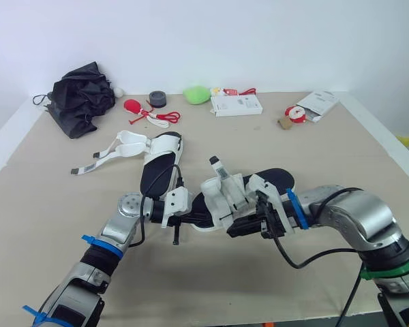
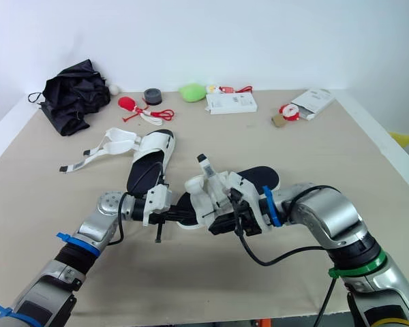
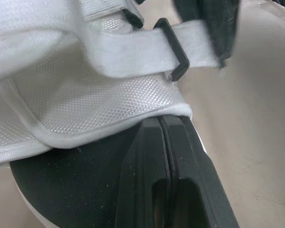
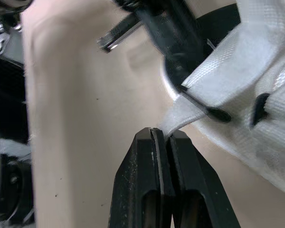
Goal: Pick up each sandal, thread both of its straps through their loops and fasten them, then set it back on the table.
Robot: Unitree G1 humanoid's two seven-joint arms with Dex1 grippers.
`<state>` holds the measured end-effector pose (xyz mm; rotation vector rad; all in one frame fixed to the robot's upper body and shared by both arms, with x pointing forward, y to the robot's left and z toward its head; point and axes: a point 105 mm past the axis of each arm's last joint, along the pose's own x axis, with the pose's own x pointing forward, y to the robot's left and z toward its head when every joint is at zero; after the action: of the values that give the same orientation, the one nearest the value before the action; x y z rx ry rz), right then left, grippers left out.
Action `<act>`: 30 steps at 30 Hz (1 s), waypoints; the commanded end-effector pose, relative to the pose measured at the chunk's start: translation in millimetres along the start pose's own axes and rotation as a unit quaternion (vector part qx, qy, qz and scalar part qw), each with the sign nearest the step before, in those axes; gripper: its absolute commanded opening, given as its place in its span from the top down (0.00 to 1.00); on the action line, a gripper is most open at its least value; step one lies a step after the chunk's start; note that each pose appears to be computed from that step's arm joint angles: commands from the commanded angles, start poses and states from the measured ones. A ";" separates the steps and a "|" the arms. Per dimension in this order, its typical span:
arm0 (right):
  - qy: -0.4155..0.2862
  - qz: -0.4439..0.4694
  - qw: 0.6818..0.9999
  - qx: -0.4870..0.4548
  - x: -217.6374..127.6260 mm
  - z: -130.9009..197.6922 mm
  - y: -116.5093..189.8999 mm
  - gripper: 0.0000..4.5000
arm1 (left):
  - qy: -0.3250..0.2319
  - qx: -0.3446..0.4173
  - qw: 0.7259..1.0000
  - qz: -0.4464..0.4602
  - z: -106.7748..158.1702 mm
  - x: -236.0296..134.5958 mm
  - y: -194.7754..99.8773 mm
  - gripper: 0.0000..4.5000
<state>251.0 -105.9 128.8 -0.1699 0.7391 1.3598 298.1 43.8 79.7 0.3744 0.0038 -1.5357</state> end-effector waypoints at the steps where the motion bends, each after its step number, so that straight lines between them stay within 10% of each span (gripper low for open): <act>1: -0.014 0.123 0.991 -0.054 -5.9 8.0 54.9 0.99 | 0.088 -0.086 0.992 -0.023 -53.8 -5.1 -25.9 1.00; 11: -0.117 0.207 0.970 -0.042 -16.5 40.7 86.7 0.99 | 0.090 -0.087 0.992 -0.023 -54.5 -7.0 -26.3 1.00; 30: -0.288 0.074 0.945 0.137 -39.1 75.2 14.3 0.99 | 0.092 -0.086 0.992 -0.026 -55.3 -8.2 -28.2 1.00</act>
<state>259.1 -89.3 184.3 0.4360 0.5825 1.3343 298.0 44.8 80.3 0.3779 0.0021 -1.5313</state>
